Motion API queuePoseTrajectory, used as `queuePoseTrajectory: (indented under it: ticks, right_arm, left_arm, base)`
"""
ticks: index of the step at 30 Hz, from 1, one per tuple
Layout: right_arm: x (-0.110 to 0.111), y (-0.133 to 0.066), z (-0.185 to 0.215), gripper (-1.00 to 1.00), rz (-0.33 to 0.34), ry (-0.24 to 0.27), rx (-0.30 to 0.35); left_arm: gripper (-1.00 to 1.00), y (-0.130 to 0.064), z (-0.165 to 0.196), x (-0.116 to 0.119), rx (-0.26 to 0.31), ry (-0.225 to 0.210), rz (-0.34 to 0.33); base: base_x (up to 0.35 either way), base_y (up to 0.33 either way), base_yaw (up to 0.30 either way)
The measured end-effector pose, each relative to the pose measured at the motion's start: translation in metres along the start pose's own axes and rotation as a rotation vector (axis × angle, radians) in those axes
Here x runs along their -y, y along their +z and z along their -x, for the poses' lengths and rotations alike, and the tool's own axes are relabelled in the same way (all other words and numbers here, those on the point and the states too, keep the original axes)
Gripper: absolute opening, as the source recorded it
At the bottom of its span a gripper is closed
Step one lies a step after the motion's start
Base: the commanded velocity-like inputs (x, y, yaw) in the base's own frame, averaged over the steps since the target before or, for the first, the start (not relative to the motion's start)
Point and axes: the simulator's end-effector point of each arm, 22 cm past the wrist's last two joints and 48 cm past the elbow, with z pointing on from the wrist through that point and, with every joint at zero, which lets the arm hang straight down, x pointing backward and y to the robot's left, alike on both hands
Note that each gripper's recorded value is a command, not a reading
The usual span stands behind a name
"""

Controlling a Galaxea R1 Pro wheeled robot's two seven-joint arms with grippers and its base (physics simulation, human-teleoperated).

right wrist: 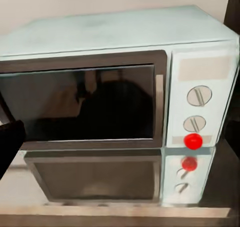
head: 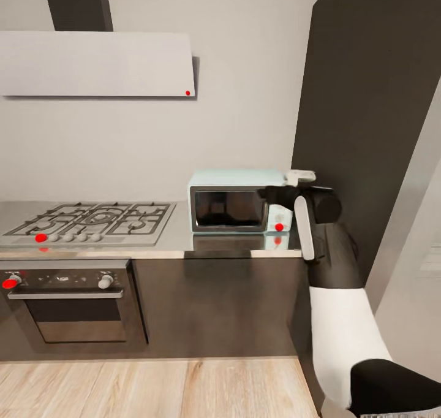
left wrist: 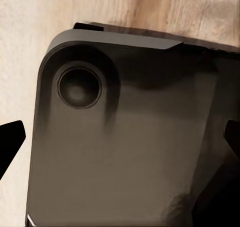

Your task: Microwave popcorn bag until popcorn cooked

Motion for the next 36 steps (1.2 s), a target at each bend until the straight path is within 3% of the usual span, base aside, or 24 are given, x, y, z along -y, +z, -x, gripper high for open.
queuePoseTrajectory:
  ticks: [5,7,11,13,17,21,24,26,27,30,36]
  right_arm:
    - [0.025,0.002,-0.002,1.00,-0.123,-0.005,-0.011]
    - [0.029,0.001,0.009,1.00,-0.143,0.002,0.044]
    - [0.034,0.007,-0.020,1.00,-0.157,0.012,0.060]
    - [0.027,0.010,-0.046,1.00,-0.150,-0.008,0.038]
    - [0.020,0.010,-0.061,1.00,-0.172,-0.066,0.032]
    - [0.019,0.011,-0.065,1.00,-0.174,-0.076,0.025]
    - [0.018,0.030,-0.095,1.00,-0.172,-0.087,-0.025]
    - [0.017,0.043,-0.111,1.00,-0.169,-0.089,-0.032]
    - [0.016,0.060,-0.124,1.00,-0.168,-0.083,0.013]
    - [0.018,0.061,-0.120,1.00,-0.174,-0.078,0.040]
    - [0.027,0.062,-0.125,1.00,-0.186,-0.055,0.027]
  left_arm:
    - [1.00,0.000,0.000,0.004,-0.001,-0.001,-0.006]
    - [1.00,0.000,-0.001,0.004,-0.001,0.000,-0.006]
    - [1.00,0.000,-0.001,0.005,-0.001,0.000,-0.006]
    - [1.00,0.000,-0.001,0.005,-0.001,-0.001,-0.006]
    - [1.00,0.000,0.000,0.005,-0.001,-0.001,-0.006]
    - [1.00,0.000,-0.001,0.005,-0.002,-0.001,-0.006]
    - [1.00,0.000,-0.001,0.005,-0.003,-0.001,-0.006]
    - [1.00,0.000,-0.001,0.005,-0.002,0.000,-0.006]
    - [1.00,0.000,-0.001,0.005,-0.002,0.000,-0.006]
    - [1.00,0.000,-0.001,0.005,-0.001,-0.001,-0.006]
    - [1.00,0.000,0.000,0.004,0.000,0.001,-0.006]
  base:
    - [0.000,0.000,0.000]
    - [0.000,0.000,0.000]
    - [0.000,0.000,0.000]
    - [0.000,0.000,0.000]
    - [0.000,0.000,0.000]
    - [0.000,0.000,0.000]
    - [0.000,0.000,0.000]
    - [0.000,0.000,0.000]
    - [0.000,0.000,0.000]
    - [0.000,0.000,0.000]
    - [0.053,0.000,0.000]
